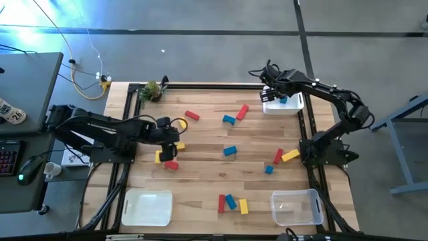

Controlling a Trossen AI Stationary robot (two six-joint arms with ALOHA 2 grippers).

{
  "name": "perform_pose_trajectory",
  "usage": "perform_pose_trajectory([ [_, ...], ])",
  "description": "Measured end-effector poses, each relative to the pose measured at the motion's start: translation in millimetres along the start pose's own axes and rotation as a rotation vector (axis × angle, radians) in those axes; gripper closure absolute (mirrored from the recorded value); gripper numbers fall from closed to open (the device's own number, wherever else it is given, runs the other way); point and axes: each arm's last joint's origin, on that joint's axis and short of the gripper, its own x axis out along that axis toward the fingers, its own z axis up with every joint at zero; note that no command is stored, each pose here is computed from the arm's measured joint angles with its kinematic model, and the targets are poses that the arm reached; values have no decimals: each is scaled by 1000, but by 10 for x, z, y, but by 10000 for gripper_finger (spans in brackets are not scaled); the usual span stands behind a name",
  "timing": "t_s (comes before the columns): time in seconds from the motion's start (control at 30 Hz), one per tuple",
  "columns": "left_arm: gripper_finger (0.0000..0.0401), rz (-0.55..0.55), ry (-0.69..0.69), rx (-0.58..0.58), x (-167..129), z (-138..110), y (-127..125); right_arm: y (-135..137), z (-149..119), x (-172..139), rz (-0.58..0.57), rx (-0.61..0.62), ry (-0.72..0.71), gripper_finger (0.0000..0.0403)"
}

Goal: Sort & place blocks by color
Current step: Put the yellow block into the bottom white bin

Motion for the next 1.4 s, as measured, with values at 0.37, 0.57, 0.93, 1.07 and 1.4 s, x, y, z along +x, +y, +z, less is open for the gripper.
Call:
perform_pose_trajectory([
  [0.37,199,-101,161,-45,315,-16,103,20,-63,-333,212,-5,-79,174],
  [0.57,199,-111,214,-45,447,-28,87,89,-170,-547,304,-45,-133,174],
  [0.93,199,-124,271,-40,662,-36,38,305,-397,-759,406,-148,-156,174],
  [1.07,200,-124,285,-37,691,-39,32,389,-497,-825,437,-183,-153,174],
  [1.4,307,-171,274,25,683,-36,22,628,-836,-1008,535,-265,-115,174],
])
